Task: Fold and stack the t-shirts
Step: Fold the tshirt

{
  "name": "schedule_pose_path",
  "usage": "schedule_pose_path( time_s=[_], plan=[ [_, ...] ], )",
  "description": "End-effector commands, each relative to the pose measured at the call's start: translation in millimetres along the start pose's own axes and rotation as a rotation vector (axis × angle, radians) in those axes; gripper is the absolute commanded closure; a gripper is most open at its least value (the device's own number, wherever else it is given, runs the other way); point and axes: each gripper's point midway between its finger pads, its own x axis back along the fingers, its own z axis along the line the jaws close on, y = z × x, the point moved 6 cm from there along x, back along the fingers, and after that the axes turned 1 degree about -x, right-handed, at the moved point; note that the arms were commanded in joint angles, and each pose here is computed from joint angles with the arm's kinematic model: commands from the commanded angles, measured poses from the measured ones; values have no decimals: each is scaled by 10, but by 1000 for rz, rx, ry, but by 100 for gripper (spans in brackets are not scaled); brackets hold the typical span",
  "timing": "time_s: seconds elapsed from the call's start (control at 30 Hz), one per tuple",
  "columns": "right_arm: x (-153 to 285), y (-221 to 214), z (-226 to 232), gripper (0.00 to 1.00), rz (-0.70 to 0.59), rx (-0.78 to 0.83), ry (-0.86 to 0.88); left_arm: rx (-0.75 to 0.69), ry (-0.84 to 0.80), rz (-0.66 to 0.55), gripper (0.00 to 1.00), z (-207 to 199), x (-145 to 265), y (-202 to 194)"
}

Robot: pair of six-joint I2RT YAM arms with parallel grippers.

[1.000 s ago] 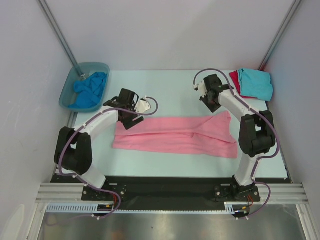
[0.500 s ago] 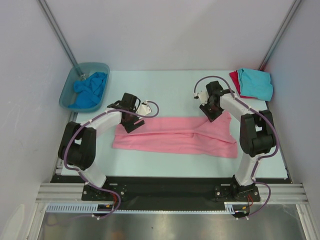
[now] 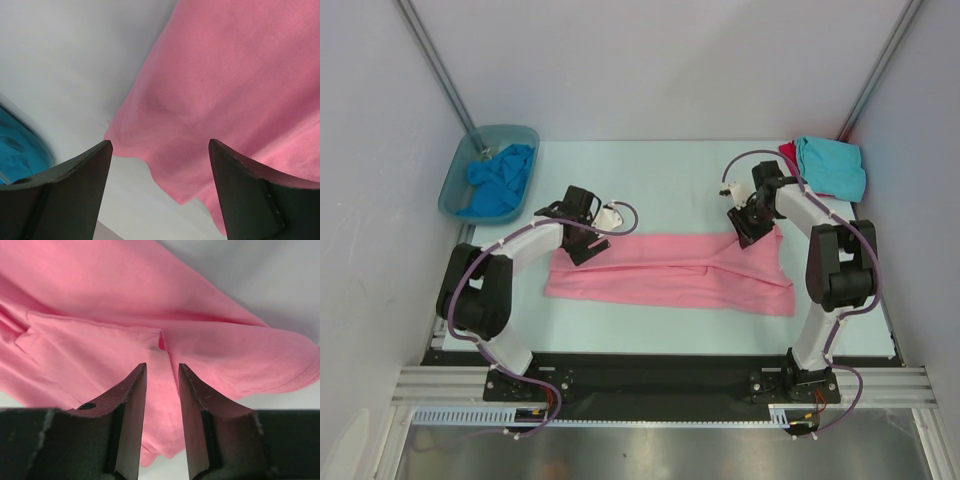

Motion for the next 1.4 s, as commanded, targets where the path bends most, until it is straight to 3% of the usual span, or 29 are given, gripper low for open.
schedule_pose_path(
  time_s=[0.0,0.57,0.83,1.37],
  plan=[
    [26,127,68,62,-48,46,92,19,21,-20,16,27,29,43],
    [-108,190,57,67,-56,70,145,15,28,-6,16,33,15,39],
    [62,270,16,63,-100,85,86,10,24,-10,16,25,12,53],
    [-46,234,-111,62,-89,68,81,9,16,-1,16,4,-20,43]
  ],
)
